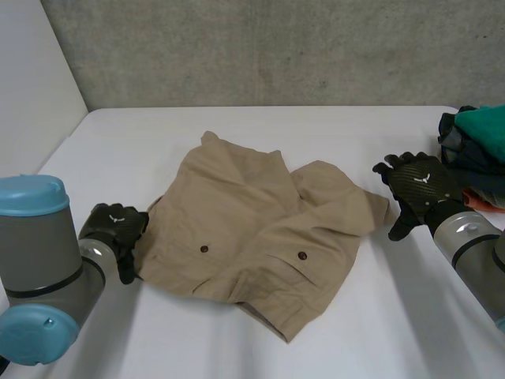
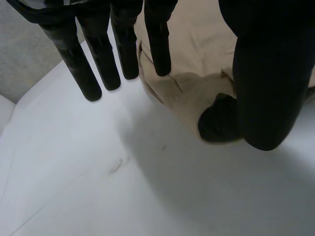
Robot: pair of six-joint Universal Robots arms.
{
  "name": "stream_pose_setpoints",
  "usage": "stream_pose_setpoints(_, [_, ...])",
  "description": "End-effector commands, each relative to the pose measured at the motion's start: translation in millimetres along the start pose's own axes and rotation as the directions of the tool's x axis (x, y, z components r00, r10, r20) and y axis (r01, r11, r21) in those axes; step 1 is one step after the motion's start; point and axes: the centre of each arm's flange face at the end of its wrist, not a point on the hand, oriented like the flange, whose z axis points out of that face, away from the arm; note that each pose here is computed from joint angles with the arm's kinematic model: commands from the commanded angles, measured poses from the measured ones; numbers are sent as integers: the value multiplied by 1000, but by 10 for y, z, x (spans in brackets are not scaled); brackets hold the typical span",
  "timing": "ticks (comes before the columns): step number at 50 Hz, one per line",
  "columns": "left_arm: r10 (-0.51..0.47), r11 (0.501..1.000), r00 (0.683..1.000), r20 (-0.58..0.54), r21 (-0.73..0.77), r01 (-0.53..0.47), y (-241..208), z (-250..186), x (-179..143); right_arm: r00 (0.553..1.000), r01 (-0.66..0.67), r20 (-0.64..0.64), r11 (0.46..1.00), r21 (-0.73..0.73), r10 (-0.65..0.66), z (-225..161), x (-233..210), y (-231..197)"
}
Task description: Fold the laundry.
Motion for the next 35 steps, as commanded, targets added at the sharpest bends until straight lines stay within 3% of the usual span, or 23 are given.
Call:
stream_pose_setpoints(1, [0,1000,998,-58,18,1,1,51,73,1000,-2,-4,1000,-2,2,0,5,3])
stream_pose_setpoints(8, [-20,994,1000,11,107,18,-263,168,-174,1000,-1,-15,1000,1,1,-4,32,-12])
stream_pose_setpoints(12, [-69,960,986,151,279,25,-746,221,-611,1000,0,-22,1000,1,0,-2,46,-17])
stream_pose_setpoints(13, [-99,927,971,218,375,10,-1016,181,-834,1000,0,-23,1000,3,0,-3,47,-21])
stream_pose_setpoints(16, [-123,867,951,285,497,-37,-1372,101,-1026,1000,1,-28,1000,3,-1,-6,55,-28])
stream_pose_setpoints(17, [-145,810,936,320,582,-74,-1635,18,-1114,1000,1,-30,1000,4,-1,-7,58,-32])
stream_pose_setpoints(20, [-187,714,920,346,691,-114,-1985,-124,-1174,999,3,-39,1000,13,-2,-17,79,-65])
stream_pose_setpoints(21, [-209,646,921,330,753,-123,-2195,-244,-1122,999,3,-40,1000,14,-3,-19,81,-69])
stream_pose_setpoints(25, [-217,513,945,244,852,-102,-2540,-504,-774,999,5,-45,1000,22,-4,-23,99,-90])
stream_pose_setpoints(26, [-205,499,954,218,862,-90,-2569,-524,-667,999,5,-45,1000,22,-4,-23,99,-90])
stream_pose_setpoints(28, [-155,484,976,152,873,-59,-2579,-531,-369,999,5,-45,1000,22,-4,-23,99,-90])
stream_pose_setpoints(30, [-59,473,998,39,881,-6,-2528,-561,138,999,5,-45,1000,22,-4,-23,99,-90])
stream_pose_setpoints(32, [8,482,999,-39,875,30,-2438,-588,467,999,6,-46,1000,23,-5,-22,100,-91])
stream_pose_setpoints(33, [65,508,991,-117,859,68,-2301,-608,787,999,6,-46,1000,23,-5,-22,100,-91])
stream_pose_setpoints(35, [112,549,974,-195,830,103,-2123,-617,1076,999,7,-48,1000,25,-5,-18,105,-95])
